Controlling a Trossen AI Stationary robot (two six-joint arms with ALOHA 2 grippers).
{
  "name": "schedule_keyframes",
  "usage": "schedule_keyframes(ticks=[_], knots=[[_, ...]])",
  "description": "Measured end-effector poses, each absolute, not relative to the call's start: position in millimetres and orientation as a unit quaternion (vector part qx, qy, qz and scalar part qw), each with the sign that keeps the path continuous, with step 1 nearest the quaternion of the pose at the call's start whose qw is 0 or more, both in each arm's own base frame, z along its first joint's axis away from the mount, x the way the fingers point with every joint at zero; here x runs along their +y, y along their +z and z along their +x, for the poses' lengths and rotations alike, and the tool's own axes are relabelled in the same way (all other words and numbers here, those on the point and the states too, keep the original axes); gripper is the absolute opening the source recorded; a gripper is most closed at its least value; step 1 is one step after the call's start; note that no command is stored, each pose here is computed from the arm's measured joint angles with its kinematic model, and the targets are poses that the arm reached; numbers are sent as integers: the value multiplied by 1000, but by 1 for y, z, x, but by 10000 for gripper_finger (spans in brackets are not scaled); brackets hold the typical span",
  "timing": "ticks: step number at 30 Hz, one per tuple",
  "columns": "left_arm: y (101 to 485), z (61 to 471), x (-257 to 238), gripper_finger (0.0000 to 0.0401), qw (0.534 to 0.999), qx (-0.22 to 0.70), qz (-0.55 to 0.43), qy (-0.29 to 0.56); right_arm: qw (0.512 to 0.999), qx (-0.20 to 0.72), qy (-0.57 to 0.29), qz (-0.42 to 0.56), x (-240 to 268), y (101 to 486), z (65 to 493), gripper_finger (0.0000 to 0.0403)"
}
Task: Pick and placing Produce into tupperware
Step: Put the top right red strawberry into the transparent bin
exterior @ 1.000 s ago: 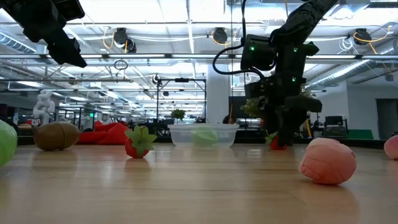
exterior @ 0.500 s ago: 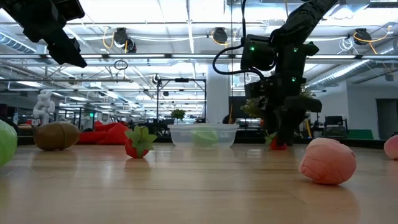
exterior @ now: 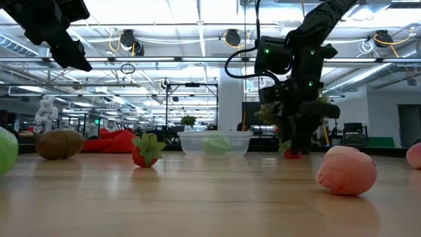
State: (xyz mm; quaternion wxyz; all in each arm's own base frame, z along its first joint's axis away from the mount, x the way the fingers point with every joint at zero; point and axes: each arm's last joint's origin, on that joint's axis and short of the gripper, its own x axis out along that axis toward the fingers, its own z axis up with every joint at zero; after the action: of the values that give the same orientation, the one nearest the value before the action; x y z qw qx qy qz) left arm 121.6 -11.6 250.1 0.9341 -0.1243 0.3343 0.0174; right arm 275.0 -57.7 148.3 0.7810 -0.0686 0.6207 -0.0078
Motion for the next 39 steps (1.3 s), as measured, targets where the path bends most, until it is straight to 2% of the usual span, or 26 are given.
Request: schedule_keyframes(ticks=[12,30,36,39], knots=[[250,122,-12,285,934,334,-126,18,782,620,-16,-61,-60,166,284,132],[250,122,-12,285,933,334,-130,19,851,514,-25,-103,-68,238,327,132],[250,122,-12,285,933,334,-130,19,854,505,-19,-127,-74,234,348,132],[250,122,-12,285,933,334,-130,19,839,520,-21,-157,-78,227,364,132]])
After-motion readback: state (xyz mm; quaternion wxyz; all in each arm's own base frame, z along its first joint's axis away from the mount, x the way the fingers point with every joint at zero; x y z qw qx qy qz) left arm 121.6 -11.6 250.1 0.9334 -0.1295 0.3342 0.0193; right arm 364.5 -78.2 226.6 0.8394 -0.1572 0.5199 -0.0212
